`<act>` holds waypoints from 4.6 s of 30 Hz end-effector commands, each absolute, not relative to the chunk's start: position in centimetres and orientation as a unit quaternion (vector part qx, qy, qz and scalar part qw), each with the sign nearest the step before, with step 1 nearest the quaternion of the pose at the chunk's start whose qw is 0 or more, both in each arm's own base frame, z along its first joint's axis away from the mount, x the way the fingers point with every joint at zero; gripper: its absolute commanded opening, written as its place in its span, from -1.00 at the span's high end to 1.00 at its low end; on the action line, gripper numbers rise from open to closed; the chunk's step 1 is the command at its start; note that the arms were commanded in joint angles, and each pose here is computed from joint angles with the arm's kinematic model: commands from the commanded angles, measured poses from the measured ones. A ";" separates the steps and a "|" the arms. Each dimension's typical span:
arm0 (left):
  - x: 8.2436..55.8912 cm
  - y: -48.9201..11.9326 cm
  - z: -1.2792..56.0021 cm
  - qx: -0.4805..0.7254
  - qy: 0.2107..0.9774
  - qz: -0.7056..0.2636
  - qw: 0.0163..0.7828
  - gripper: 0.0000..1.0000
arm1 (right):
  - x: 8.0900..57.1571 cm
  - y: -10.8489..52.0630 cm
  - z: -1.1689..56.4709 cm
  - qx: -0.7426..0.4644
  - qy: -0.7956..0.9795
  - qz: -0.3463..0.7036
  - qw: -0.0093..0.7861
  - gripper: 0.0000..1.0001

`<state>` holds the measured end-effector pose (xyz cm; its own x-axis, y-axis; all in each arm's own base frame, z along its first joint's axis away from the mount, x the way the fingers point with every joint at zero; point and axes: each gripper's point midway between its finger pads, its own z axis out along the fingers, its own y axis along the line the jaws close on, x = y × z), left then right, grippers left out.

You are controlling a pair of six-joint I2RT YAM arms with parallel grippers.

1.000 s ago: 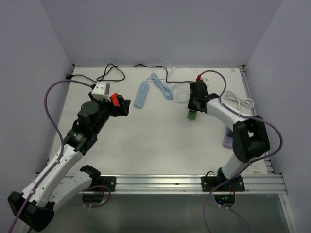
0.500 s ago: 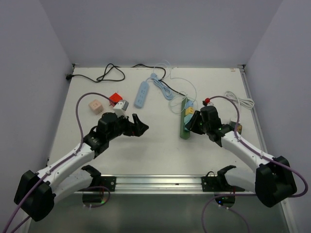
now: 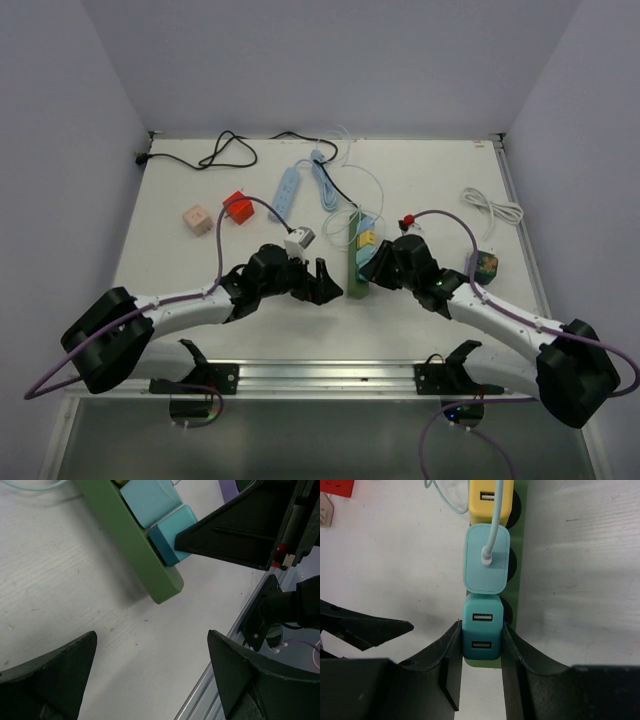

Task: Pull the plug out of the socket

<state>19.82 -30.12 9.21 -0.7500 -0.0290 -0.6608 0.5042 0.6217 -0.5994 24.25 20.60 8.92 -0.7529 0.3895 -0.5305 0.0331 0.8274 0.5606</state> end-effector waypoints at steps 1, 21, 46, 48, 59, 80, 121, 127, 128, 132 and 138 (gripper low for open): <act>21.9 -32.7 13.0 0.140 0.798 -0.449 0.376 -0.89 | 25.9 22.9 12.7 0.135 0.852 0.335 0.379 1.00; 21.5 -37.3 8.0 0.131 0.812 -0.492 0.285 0.03 | 24.9 24.1 14.1 0.153 0.819 0.367 0.413 1.00; 21.3 -29.5 0.4 0.037 0.884 -0.391 0.252 1.00 | 24.1 20.6 14.9 0.146 0.820 0.316 0.455 1.00; 21.1 -28.9 -0.1 0.033 0.888 -0.386 0.249 1.00 | 24.3 20.0 15.0 0.158 0.815 0.309 0.464 1.00; 21.9 -27.6 -0.4 0.018 0.890 -0.370 0.267 1.00 | 24.6 19.5 14.5 0.182 0.808 0.307 0.468 1.00; 21.0 -32.8 10.2 0.071 0.795 -0.527 0.292 -0.40 | 25.8 22.2 14.4 0.185 0.810 0.328 0.450 1.00; 23.1 -34.7 1.9 0.060 0.889 -0.378 0.252 1.00 | 23.4 27.7 17.5 0.172 0.804 0.308 0.479 1.00; 21.6 -34.7 2.0 0.044 0.870 -0.431 0.237 1.00 | 23.2 26.2 16.9 0.188 0.798 0.301 0.487 1.00; 21.2 -34.6 2.6 0.023 0.860 -0.458 0.221 1.00 | 23.2 25.9 16.7 0.191 0.797 0.302 0.487 1.00; 20.8 -34.0 3.8 0.000 0.830 -0.516 0.210 1.00 | 22.7 24.0 16.1 0.201 0.784 0.307 0.501 1.00; 21.5 -33.5 4.3 -0.007 0.825 -0.521 0.217 1.00 | 22.5 22.5 16.4 0.215 0.776 0.303 0.510 1.00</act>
<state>18.49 -35.63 5.73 -0.9322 -0.1219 -0.3407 0.2726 0.3829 -0.8827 20.86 23.35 12.09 -0.5298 0.5103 -0.6774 0.0111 0.8028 0.5961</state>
